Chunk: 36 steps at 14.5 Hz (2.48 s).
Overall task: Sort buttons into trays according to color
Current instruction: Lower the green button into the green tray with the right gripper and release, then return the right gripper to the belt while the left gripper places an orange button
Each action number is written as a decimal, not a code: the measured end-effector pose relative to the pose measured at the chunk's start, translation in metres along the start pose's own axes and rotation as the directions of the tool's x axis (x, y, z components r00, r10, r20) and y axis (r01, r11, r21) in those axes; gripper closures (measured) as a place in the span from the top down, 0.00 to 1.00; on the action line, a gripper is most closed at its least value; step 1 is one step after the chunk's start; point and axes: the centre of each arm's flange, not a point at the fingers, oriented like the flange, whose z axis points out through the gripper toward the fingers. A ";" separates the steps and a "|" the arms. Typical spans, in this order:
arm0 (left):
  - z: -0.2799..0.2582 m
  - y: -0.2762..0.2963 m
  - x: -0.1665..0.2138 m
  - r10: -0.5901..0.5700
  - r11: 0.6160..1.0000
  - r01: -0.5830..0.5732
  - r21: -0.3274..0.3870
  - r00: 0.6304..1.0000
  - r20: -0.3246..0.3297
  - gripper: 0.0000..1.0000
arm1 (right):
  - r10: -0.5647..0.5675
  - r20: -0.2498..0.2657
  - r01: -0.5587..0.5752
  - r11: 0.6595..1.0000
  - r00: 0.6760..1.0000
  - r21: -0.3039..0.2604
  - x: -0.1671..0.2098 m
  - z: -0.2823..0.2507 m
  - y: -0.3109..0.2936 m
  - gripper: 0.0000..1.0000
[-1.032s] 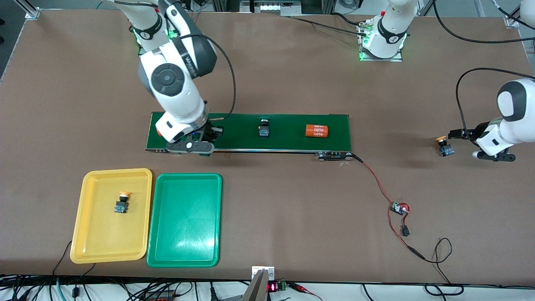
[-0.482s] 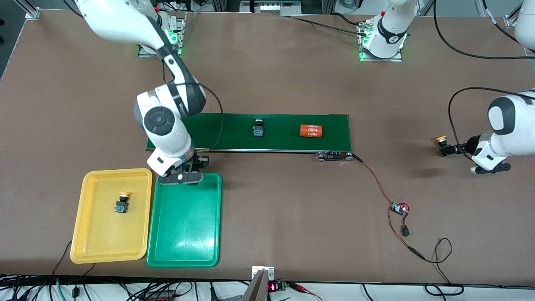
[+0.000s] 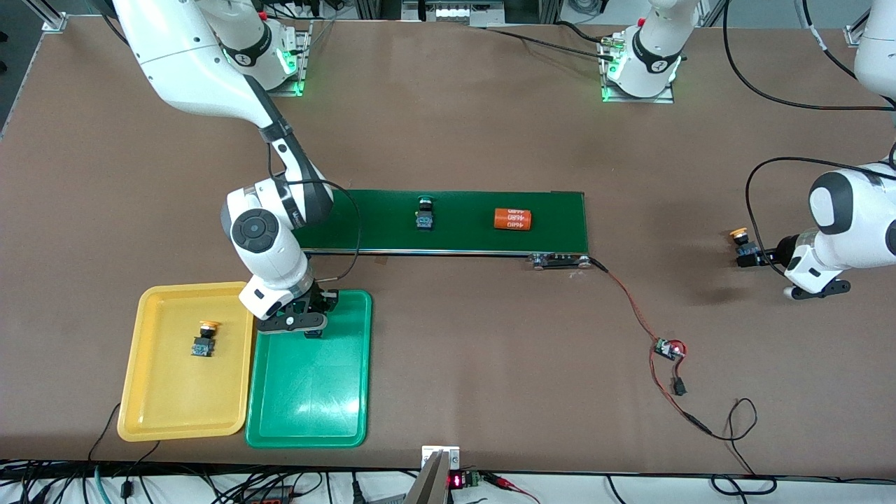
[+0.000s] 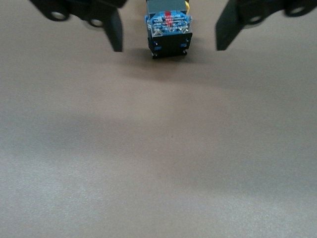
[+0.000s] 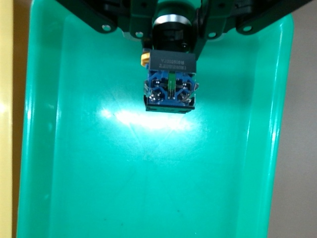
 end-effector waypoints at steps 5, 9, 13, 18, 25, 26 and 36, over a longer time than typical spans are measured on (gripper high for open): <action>-0.002 -0.002 -0.001 0.001 1.000 -0.001 0.005 1.000 0.013 0.35 | 0.007 -0.029 -0.007 1.000 1.000 0.000 0.001 0.016 0.009 0.38; -0.015 -0.002 -0.005 0.007 1.000 -0.008 0.015 0.999 0.031 0.35 | 0.007 -0.033 -0.007 1.000 0.999 0.001 0.002 0.017 0.009 0.74; -0.025 0.000 -0.009 0.026 0.999 -0.028 0.021 0.998 0.049 0.35 | 0.008 -0.034 -0.008 1.000 0.999 0.000 0.004 0.013 0.009 1.00; -0.088 0.088 -0.026 0.172 0.984 -0.178 0.032 0.977 0.126 0.35 | 0.041 0.142 -0.032 0.997 0.989 -0.064 -0.004 -0.065 -0.010 1.00; -0.125 0.296 -0.074 0.436 0.900 -0.436 -0.023 0.894 0.107 0.35 | 0.096 0.331 -0.088 0.995 0.939 -0.037 -0.045 -0.141 -0.066 1.00; -0.125 0.315 -0.081 0.451 0.892 -0.448 -0.049 0.887 0.102 0.35 | 0.107 0.339 -0.098 0.994 0.935 -0.046 -0.051 -0.137 -0.071 1.00; -0.083 0.425 -0.114 0.400 0.911 -0.391 -0.129 0.916 0.044 0.35 | 0.183 0.269 -0.181 0.983 0.946 -0.032 -0.111 -0.106 -0.126 1.00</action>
